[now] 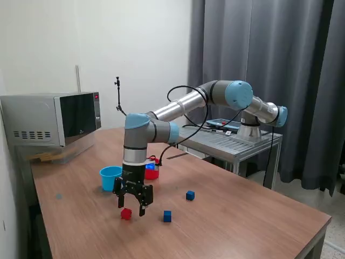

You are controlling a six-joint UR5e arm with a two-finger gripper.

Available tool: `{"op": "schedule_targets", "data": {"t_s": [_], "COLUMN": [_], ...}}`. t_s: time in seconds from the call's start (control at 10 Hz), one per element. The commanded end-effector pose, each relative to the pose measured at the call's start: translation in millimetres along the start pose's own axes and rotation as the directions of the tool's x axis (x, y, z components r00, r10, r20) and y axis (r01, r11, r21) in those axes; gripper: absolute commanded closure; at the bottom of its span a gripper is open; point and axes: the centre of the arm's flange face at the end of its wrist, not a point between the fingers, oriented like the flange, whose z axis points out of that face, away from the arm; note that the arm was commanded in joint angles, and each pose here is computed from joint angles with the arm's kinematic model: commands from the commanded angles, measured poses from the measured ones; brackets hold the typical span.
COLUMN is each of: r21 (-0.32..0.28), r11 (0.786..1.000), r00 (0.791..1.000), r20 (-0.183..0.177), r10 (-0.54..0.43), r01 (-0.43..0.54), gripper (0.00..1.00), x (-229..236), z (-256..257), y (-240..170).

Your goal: Place red objects in the red bin, and blue objects in the blue bin.

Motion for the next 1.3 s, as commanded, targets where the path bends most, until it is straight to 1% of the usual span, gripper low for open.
{"op": "schedule_targets", "data": {"t_s": [0.0, 0.1, 0.7, 1.2], "r21": [0.003, 0.004, 0.017, 0.011], "r11": [1.000, 1.000, 1.000, 1.000], "r00": [1.000, 1.000, 1.000, 1.000], "r20": [0.014, 0.022, 0.005, 0.005], "r10": [0.001, 0.003, 0.014, 0.013], "r01": [-0.001, -0.003, -0.014, -0.013], "gripper": [0.00, 0.00, 0.00, 0.00], "x": [-1, -2, 0, -1], "z": [-1, -2, 10, 10], "y": [0, 0, -4, -2]}}
